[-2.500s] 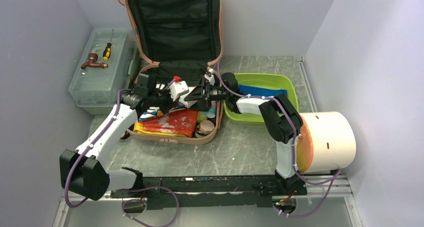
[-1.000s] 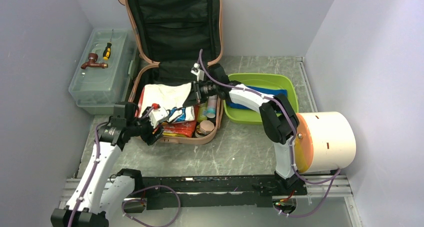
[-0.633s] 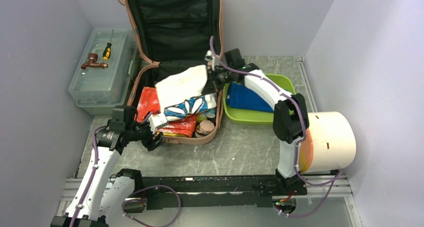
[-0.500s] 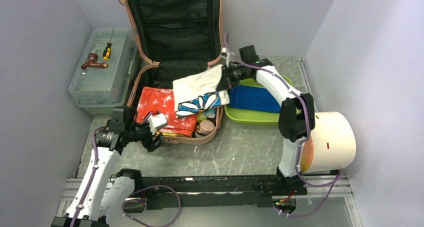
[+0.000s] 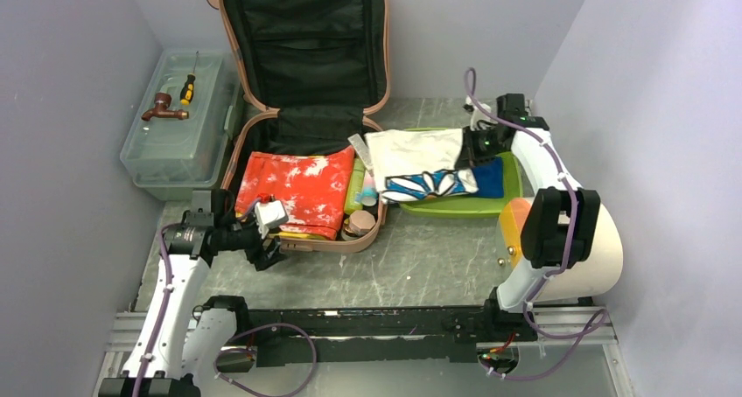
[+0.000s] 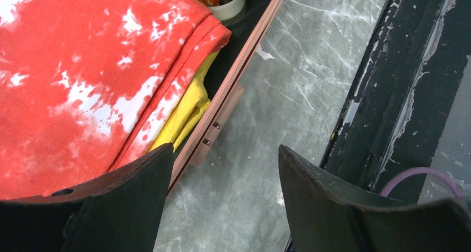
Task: Open, take out, and arrange the luggage
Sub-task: Place the clothes in the bin.
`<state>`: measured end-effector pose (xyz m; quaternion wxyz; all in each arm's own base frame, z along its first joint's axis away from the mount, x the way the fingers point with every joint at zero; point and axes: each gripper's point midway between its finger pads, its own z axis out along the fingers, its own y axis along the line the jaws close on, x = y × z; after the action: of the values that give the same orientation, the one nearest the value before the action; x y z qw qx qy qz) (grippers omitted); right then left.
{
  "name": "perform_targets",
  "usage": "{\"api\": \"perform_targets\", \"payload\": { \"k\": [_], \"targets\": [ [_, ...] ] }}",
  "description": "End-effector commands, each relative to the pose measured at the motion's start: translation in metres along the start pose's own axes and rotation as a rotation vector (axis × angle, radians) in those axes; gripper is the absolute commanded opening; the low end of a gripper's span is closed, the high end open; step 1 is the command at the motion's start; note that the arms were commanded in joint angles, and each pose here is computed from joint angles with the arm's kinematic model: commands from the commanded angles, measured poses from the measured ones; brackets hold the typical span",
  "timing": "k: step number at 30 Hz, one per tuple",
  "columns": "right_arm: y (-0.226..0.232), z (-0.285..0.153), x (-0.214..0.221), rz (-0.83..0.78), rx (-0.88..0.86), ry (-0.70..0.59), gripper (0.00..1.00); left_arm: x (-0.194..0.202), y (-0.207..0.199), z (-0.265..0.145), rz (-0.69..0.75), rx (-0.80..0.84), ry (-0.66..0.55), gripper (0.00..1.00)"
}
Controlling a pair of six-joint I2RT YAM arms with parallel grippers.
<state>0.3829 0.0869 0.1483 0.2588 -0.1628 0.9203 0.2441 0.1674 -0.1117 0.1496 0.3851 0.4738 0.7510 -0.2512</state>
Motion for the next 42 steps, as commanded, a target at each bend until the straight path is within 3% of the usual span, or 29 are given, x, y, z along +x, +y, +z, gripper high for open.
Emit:
{"api": "perform_targets", "payload": {
  "k": [1,10,21,26,32,36,39,42],
  "targets": [
    [-0.051,-0.029,0.001,-0.07,0.209,-0.026,0.0,-0.011,-0.009,-0.004,0.03,0.036,-0.059,0.75],
    [-0.105,-0.033,0.023,-0.068,0.42,0.037,0.0,-0.01,-0.005,-0.008,0.004,0.019,-0.072,0.75],
    [-0.125,-0.038,0.029,-0.042,0.525,0.066,0.01,-0.01,-0.005,-0.01,-0.006,0.028,-0.084,0.75],
    [-0.126,-0.041,0.031,-0.033,0.538,0.089,0.27,-0.01,-0.005,-0.011,-0.003,0.024,-0.089,0.78],
    [-0.121,-0.056,0.01,-0.079,0.633,-0.006,0.54,-0.01,-0.006,-0.012,0.002,0.024,-0.092,0.87],
    [-0.113,-0.071,-0.01,-0.108,0.685,-0.112,0.59,-0.009,-0.005,-0.011,-0.003,0.023,-0.092,0.91],
    [-0.102,-0.081,-0.023,-0.135,0.686,-0.203,0.7,-0.008,-0.004,-0.011,-0.009,0.022,-0.088,0.94],
    [-0.091,-0.092,-0.035,-0.152,0.681,-0.307,0.72,-0.008,-0.003,-0.012,-0.011,0.018,-0.087,0.97]
  ]
}}
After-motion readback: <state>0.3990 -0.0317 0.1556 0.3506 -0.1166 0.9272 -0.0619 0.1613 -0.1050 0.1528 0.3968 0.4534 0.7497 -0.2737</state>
